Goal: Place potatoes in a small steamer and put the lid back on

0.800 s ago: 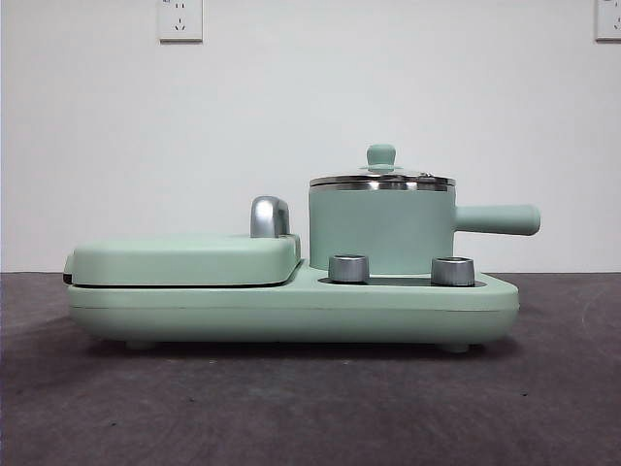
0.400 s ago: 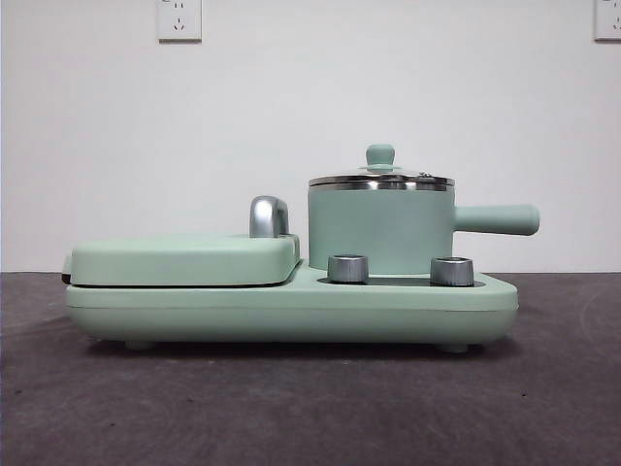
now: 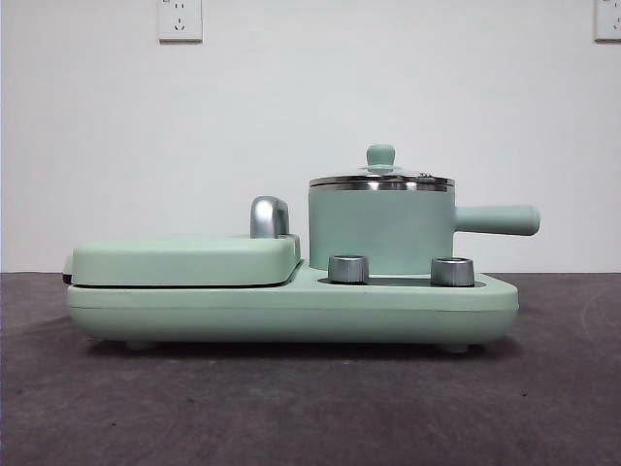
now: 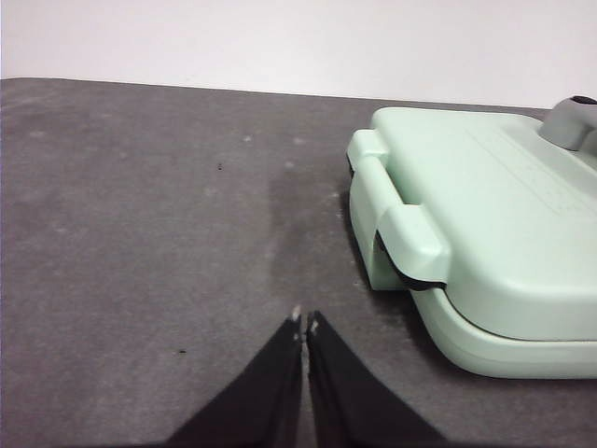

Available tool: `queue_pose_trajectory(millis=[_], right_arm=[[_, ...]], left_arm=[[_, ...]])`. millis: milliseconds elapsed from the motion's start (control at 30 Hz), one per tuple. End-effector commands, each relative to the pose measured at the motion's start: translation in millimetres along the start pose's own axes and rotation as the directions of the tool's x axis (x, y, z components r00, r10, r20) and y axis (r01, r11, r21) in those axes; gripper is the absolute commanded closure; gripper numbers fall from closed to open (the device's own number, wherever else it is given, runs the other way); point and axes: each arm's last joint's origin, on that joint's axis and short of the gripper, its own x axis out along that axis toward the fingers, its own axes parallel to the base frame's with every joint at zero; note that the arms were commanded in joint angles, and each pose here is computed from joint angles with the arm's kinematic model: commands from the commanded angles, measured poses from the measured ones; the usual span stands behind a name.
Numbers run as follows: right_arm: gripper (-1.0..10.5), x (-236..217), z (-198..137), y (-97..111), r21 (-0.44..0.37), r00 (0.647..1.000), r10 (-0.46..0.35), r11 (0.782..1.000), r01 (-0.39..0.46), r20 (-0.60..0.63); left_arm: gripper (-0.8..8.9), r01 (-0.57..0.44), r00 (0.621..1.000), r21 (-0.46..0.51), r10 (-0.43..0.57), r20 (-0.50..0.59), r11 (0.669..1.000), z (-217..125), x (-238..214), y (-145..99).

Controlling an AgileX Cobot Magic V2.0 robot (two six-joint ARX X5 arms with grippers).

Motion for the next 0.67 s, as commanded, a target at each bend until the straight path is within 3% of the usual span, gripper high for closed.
queue_pose_trajectory(millis=[33, 667], right_arm=[[9.2, -0.4, 2.4, 1.0, -0.013, 1.0, 0.007, 1.0, -0.007, 0.01], [9.2, -0.4, 2.4, 1.0, -0.013, 1.0, 0.007, 1.0, -0.007, 0.009]], left_arm=[[8.03, -0.014, 1.0, 0.012, 0.014, -0.021, 1.0, -6.6, 1.9, 1.5], [8.03, -0.07, 0.997, 0.003, 0.07, -0.017, 0.998, -6.2, 1.8, 7.0]])
